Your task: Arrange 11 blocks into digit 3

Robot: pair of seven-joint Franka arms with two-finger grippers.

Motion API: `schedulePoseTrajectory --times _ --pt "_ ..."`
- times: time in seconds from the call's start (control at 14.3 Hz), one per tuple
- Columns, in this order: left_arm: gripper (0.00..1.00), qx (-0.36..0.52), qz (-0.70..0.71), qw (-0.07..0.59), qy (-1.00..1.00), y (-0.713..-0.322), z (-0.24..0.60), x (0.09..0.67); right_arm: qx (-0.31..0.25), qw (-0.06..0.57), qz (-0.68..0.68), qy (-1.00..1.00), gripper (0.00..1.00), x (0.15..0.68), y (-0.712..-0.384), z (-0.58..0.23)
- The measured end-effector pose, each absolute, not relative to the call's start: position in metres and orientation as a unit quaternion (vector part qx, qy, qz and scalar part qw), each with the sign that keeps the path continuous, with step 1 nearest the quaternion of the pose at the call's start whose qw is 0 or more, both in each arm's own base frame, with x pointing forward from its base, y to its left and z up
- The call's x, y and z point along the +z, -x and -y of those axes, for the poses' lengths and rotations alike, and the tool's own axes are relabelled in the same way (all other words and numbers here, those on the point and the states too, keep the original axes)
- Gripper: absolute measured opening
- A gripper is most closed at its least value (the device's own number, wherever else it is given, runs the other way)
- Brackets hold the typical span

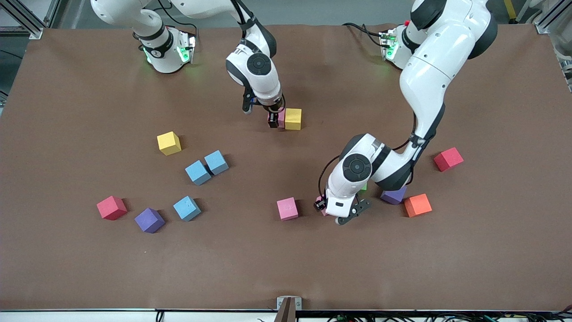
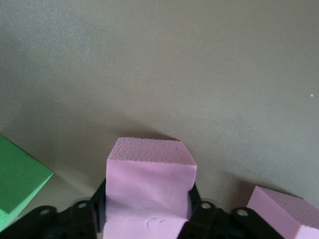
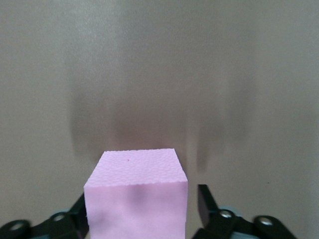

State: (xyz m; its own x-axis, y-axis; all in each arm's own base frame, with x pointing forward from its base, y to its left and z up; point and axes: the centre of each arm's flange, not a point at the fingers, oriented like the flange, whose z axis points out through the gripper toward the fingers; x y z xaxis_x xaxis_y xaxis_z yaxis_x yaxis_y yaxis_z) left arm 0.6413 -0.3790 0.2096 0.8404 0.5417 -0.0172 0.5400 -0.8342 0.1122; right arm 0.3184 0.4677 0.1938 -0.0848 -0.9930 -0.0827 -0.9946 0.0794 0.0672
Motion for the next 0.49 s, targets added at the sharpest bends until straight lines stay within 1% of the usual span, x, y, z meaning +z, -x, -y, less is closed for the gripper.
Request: schedulePoseTrajectory --times 0.07,0.14,0.21,0.28,0.49 --pt "0.59 0.007 -0.290 0.057 -0.955 -0.641 0.379 0.210 0.053 0.006 -0.735 0.677 1.00 0.197 -0.321 -0.468" --pt "0.58 0.005 -0.312 0.056 -0.948 -0.641 0.380 0.210 0.053 0.002 -0.730 0.682 1.00 0.203 -0.325 -0.467" --pt "0.54 0.003 -0.340 0.056 -0.939 -0.639 0.381 0.211 0.053 -0.003 -0.721 0.691 1.00 0.211 -0.330 -0.465" --pt "0.53 0.001 -0.360 0.055 -0.931 -0.634 0.385 0.212 0.053 -0.008 -0.711 0.701 1.00 0.221 -0.335 -0.462" --pt "0.53 -0.005 -0.375 0.036 -0.926 -0.604 0.399 0.223 0.056 -0.023 -0.658 0.751 1.00 0.257 -0.357 -0.439"
